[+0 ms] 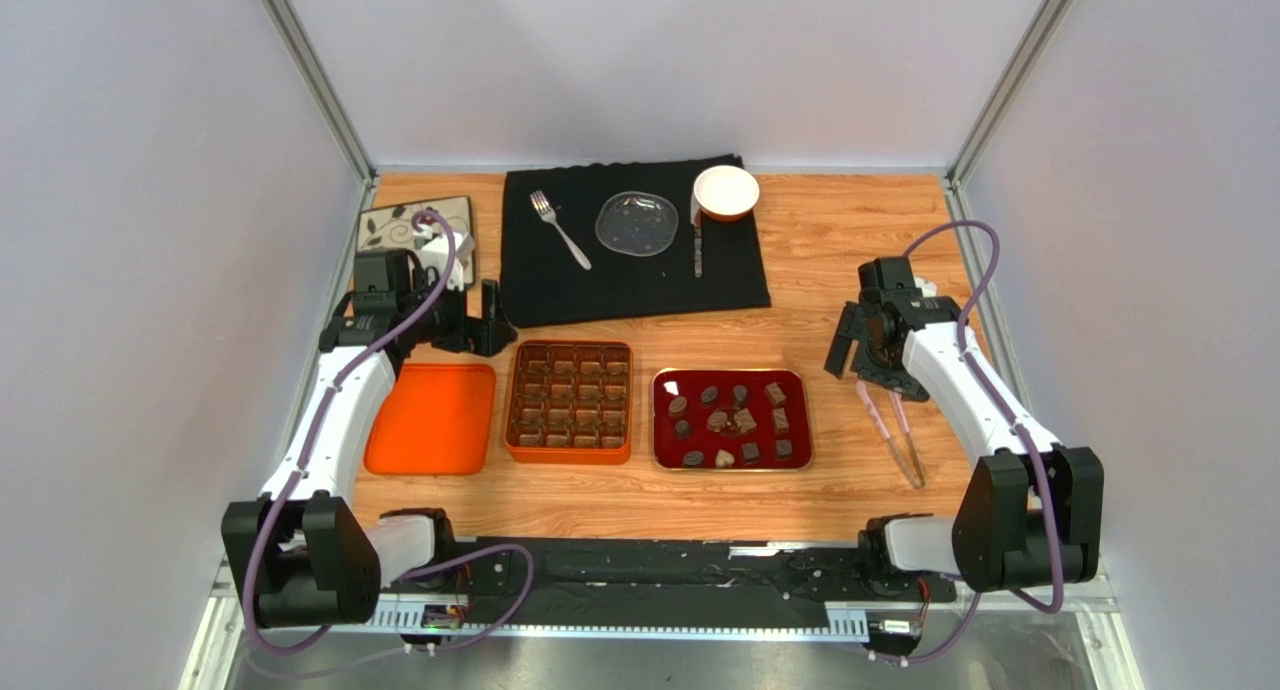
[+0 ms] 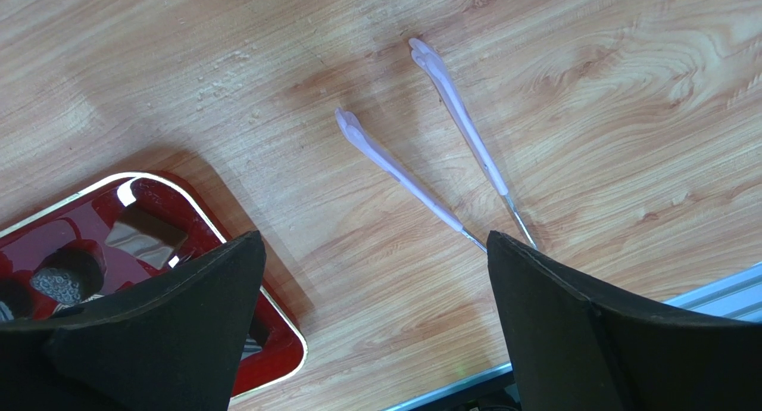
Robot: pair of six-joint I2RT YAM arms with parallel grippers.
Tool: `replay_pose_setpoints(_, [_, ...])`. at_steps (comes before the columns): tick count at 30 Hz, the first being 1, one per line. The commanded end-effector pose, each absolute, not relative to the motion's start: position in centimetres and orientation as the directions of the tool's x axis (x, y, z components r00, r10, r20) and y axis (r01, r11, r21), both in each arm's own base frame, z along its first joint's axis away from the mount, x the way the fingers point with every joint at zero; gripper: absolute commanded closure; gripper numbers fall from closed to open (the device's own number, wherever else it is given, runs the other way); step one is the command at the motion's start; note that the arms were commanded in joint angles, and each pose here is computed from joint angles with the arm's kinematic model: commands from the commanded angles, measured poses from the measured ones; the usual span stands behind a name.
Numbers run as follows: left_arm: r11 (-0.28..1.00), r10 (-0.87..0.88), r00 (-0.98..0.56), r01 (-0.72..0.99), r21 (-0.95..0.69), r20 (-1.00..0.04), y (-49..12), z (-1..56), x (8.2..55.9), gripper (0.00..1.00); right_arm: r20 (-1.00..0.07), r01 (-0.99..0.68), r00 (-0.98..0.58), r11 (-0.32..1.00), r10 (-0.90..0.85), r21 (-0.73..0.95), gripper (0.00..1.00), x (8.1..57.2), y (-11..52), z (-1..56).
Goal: Pack the chocolate
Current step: Pick up the clamp from the center of the board.
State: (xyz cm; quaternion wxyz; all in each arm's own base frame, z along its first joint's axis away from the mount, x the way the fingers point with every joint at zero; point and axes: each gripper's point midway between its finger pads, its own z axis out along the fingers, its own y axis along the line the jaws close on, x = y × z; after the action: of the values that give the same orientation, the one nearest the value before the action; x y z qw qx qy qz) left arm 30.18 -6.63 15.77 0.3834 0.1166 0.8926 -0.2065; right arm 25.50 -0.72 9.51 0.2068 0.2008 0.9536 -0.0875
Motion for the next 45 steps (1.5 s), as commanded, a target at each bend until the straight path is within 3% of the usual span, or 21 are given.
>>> replay_pose_setpoints(1, [0.888, 0.045, -0.639, 0.378, -0.263, -0.768, -6.5, 18.0, 30.9, 0.01, -0.403, 0.404, -0.855, 0.907, 0.327, -0.120, 0.00, 25.3, -0.9, 8.8])
replay_pose_setpoints(10, [0.888, 0.042, -0.646, 0.374, -0.268, -0.763, -6.3, 17.8, 31.2, 0.01, -0.393, 0.364, -0.867, 0.928, 0.305, -0.083, 0.08, 25.6, -0.1, 6.2])
replay_pose_setpoints(32, [0.899, 0.047, -0.643, 0.361, -0.248, -0.765, -5.2, 17.3, 31.1, 0.01, -0.367, 0.366, -0.885, 0.915, 0.286, -0.170, 0.21, 28.4, -1.8, 3.0])
replay_pose_setpoints(35, [0.902, 0.047, -0.643, 0.356, -0.244, -0.764, -4.9, 17.2, 31.2, 0.01, -0.346, 0.362, -0.892, 0.919, 0.292, -0.156, 0.30, 28.4, -1.6, 2.4])
replay_pose_setpoints(42, [0.908, 0.041, -0.646, 0.343, -0.241, -0.762, -4.5, 17.1, 31.0, 0.01, -0.337, 0.355, -0.894, 0.926, 0.297, -0.125, 0.72, 28.6, -1.0, 2.1])
replay_pose_setpoints(45, [0.911, 0.043, -0.646, 0.339, -0.236, -0.762, -4.4, 17.1, 30.9, 0.01, -0.347, 0.356, -0.890, 0.926, 0.296, -0.123, 0.75, 28.5, -1.0, 2.4])
